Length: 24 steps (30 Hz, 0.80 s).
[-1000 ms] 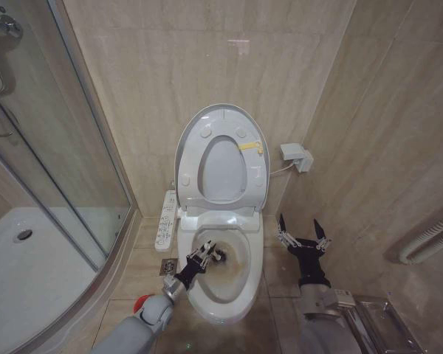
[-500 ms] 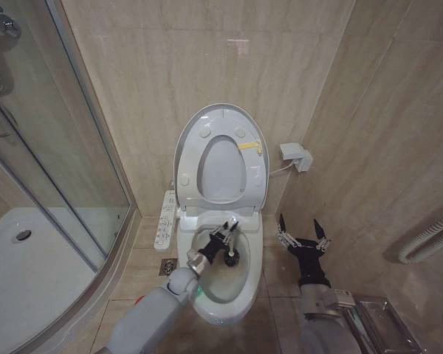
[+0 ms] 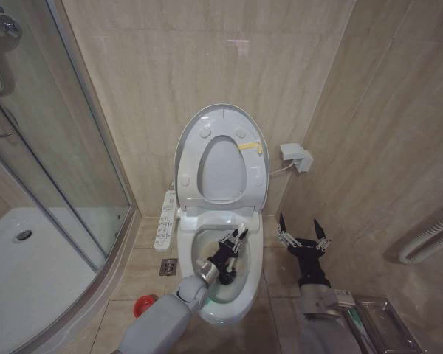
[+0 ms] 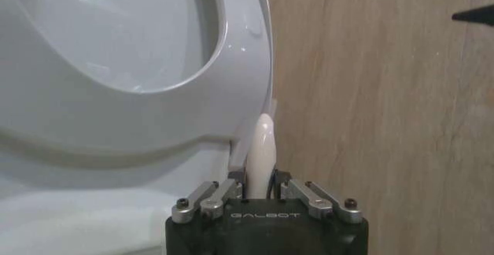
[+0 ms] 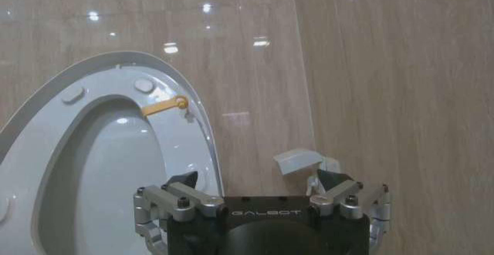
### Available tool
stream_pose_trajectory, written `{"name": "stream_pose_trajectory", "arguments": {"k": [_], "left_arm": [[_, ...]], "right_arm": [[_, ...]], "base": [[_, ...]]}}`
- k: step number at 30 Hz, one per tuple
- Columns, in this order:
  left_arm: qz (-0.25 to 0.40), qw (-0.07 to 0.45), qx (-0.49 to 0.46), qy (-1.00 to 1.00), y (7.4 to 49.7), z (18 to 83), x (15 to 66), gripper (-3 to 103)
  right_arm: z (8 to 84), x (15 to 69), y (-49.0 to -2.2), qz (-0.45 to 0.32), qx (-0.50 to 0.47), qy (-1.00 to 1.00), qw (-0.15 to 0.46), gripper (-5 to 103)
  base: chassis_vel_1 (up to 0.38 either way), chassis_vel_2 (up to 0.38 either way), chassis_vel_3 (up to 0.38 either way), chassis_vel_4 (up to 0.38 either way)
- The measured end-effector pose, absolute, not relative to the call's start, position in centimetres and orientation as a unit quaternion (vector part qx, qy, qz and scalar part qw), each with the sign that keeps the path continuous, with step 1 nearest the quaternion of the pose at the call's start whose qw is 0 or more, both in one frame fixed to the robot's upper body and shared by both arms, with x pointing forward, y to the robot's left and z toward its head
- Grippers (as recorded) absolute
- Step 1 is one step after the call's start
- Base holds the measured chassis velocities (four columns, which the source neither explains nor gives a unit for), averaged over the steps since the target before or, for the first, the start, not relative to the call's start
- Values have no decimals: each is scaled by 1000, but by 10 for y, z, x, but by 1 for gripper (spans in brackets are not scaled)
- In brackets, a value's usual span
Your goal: Open the toilet lid, clean the toilet bowl with a toilet brush, close the toilet lid, and flush.
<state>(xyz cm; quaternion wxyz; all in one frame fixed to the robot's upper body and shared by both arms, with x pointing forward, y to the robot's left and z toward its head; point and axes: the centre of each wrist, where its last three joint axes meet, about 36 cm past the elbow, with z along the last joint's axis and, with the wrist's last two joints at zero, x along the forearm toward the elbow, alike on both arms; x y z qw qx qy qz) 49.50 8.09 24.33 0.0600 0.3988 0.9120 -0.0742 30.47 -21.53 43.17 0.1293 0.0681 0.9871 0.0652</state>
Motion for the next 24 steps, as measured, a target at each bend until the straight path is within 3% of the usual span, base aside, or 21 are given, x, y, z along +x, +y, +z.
{"name": "stream_pose_trajectory", "arguments": {"k": [9,16,24], "left_arm": [[-66,71,402,910,81,254,511,22],[-78,98,419,899,49,276,526,21],[-65,60,435,896,60,235,506,21]], "right_arm": [[432,305,-215,65,68,987,129,100],[432,305,-215,65,68,987,129,100],[432,305,-215,65,68,987,129,100]], "base": [[0,0,0,0],[0,0,0,0],[0,0,0,0]]}}
